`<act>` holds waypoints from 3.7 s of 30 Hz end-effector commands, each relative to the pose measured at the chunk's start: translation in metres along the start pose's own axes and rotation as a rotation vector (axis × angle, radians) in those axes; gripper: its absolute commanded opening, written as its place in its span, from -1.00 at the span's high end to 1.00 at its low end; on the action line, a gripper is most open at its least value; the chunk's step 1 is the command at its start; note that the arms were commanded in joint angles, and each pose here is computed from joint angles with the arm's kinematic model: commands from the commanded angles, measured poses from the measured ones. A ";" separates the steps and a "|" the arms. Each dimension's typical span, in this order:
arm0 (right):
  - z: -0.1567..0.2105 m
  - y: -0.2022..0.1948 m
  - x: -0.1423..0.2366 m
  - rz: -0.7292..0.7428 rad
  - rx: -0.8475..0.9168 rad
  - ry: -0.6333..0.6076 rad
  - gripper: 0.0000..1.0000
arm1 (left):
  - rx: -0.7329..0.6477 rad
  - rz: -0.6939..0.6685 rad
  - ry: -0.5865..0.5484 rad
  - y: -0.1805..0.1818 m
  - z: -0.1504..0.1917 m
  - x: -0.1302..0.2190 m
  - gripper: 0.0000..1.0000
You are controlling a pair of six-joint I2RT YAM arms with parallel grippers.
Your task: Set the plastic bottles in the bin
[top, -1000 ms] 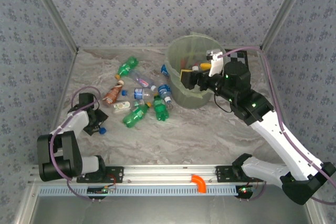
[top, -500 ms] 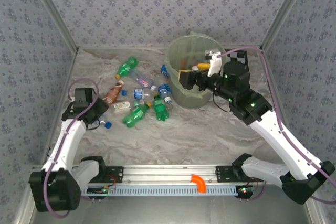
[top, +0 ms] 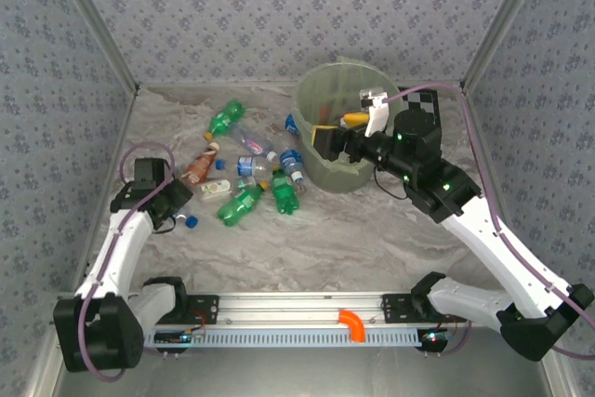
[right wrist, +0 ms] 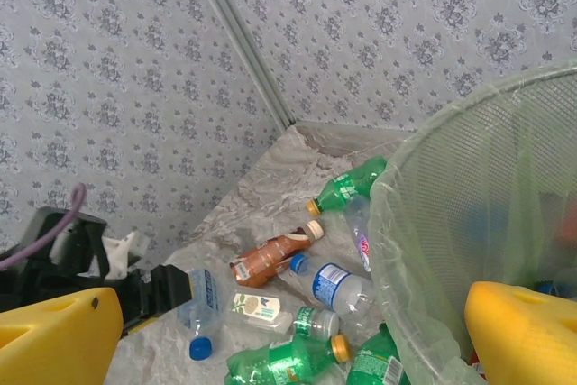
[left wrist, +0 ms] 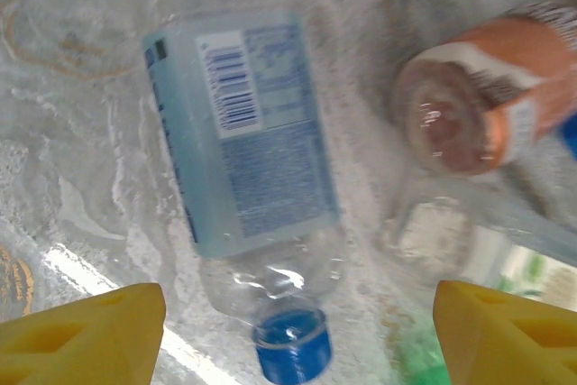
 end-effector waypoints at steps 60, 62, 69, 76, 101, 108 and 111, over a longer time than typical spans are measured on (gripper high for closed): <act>0.007 0.056 -0.039 -0.248 -0.091 0.201 -0.62 | -0.947 0.815 -0.532 -0.238 0.037 0.220 0.01; 0.010 0.061 -0.045 -0.261 -0.097 0.224 -0.60 | -0.973 0.843 -0.535 -0.242 0.044 0.229 0.01; 0.021 0.065 -0.063 -0.261 -0.114 0.273 -0.64 | -1.028 0.932 -0.524 -0.247 0.062 0.246 0.02; 0.032 0.067 -0.078 -0.258 -0.125 0.326 -0.66 | -1.045 0.965 -0.516 -0.247 0.068 0.252 0.02; 0.003 0.049 -0.069 -0.211 -0.174 0.263 -0.10 | -0.963 0.944 -0.592 -0.234 0.052 0.269 -0.92; -0.062 -0.002 -0.041 -0.040 -0.144 0.067 -0.11 | -0.836 0.881 -0.639 -0.205 0.034 0.268 -0.99; -0.091 -0.037 -0.030 0.163 -0.082 -0.049 -0.11 | -0.803 0.815 -0.633 -0.193 0.029 0.258 -0.99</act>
Point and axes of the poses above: each hand's point on the last joint's axis, 136 mm out from that joint toward the fingers, its own x axis back along the fingers, its own y axis along the line the jaws close on, z = x × y, the point moved 1 cm from there along x, back along the fingers, and after that the axes turned 10 degrees about -x, right-handed, at the moved point
